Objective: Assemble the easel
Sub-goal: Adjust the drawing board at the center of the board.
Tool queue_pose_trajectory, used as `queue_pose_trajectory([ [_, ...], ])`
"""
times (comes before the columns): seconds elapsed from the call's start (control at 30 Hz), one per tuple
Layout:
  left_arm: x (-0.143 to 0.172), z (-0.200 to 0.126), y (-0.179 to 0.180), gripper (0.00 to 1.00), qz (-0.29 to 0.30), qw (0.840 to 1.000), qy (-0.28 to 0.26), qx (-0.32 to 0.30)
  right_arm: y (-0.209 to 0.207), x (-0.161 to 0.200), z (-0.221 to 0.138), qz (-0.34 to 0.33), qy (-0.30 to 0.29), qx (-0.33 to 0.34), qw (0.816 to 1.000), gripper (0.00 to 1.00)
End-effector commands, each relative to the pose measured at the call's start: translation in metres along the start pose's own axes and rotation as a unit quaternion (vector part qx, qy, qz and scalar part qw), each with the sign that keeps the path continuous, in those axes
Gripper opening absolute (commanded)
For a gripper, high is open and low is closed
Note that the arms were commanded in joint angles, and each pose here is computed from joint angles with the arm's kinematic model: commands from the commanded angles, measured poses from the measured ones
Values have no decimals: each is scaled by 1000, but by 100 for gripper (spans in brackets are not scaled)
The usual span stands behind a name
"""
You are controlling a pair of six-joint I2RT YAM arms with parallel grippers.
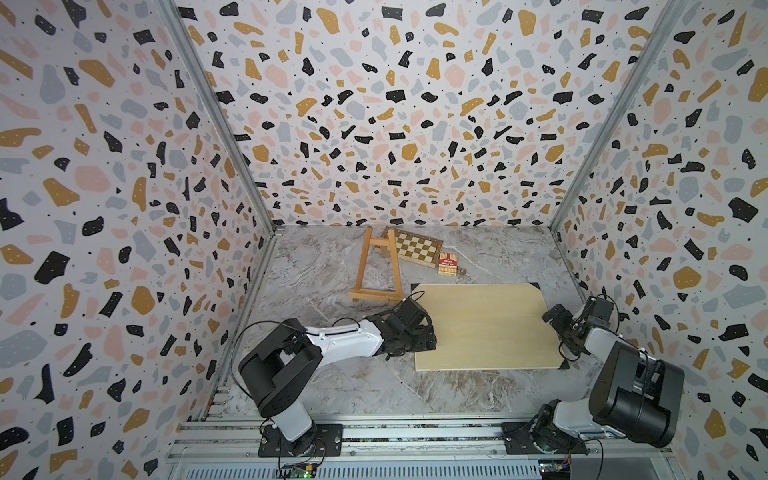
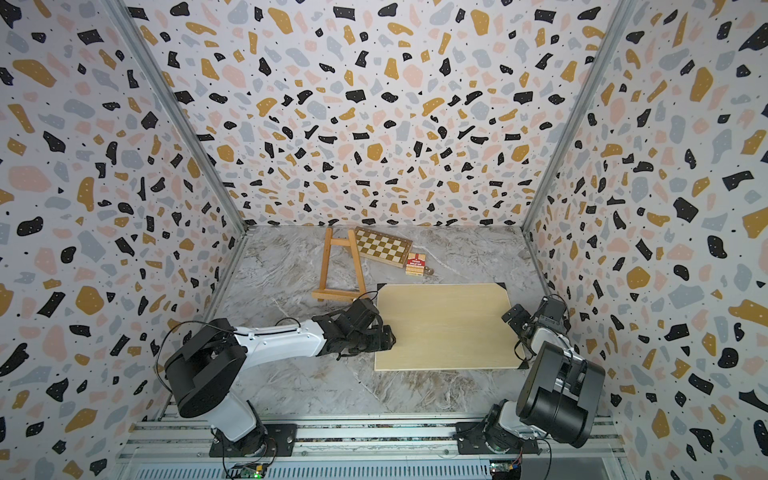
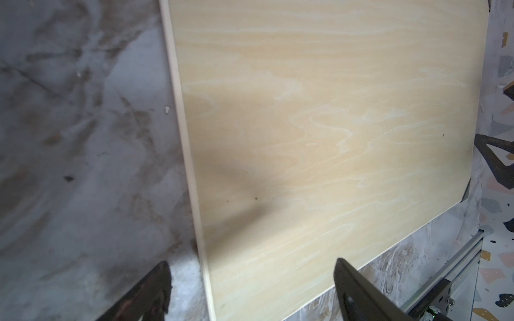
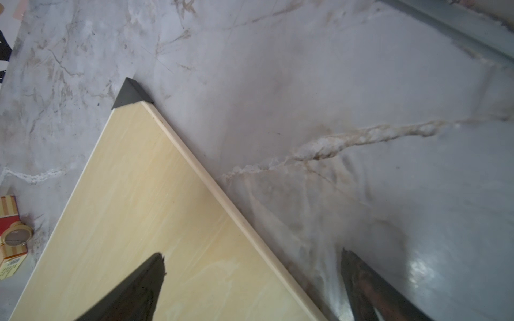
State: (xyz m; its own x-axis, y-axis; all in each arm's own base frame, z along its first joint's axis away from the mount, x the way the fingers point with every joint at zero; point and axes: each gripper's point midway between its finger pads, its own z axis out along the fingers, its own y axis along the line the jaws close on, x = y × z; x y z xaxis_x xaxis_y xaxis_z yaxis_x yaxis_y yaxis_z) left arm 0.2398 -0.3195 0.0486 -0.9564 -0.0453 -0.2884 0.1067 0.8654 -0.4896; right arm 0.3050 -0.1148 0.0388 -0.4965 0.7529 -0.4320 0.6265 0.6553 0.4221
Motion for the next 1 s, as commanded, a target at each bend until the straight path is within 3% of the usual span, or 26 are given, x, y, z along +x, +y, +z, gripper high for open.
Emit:
queue_pose_trajectory([
  [0.0, -5, 2, -11, 88, -9, 1000, -9, 22, -5, 37, -2, 10, 59, 0, 998, 100],
  [0.27, 9, 6, -2, 85, -26, 999, 12, 26, -1, 69, -13, 5, 104, -2, 995, 100],
  [0.57, 34, -10, 39, 85, -37, 999, 18, -23, 6, 99, -19, -13, 143, 0, 990, 100],
  [0.97, 69, -37, 43, 81, -42, 997, 53, 27, 15, 141, -38, -45, 180, 2, 983, 100],
])
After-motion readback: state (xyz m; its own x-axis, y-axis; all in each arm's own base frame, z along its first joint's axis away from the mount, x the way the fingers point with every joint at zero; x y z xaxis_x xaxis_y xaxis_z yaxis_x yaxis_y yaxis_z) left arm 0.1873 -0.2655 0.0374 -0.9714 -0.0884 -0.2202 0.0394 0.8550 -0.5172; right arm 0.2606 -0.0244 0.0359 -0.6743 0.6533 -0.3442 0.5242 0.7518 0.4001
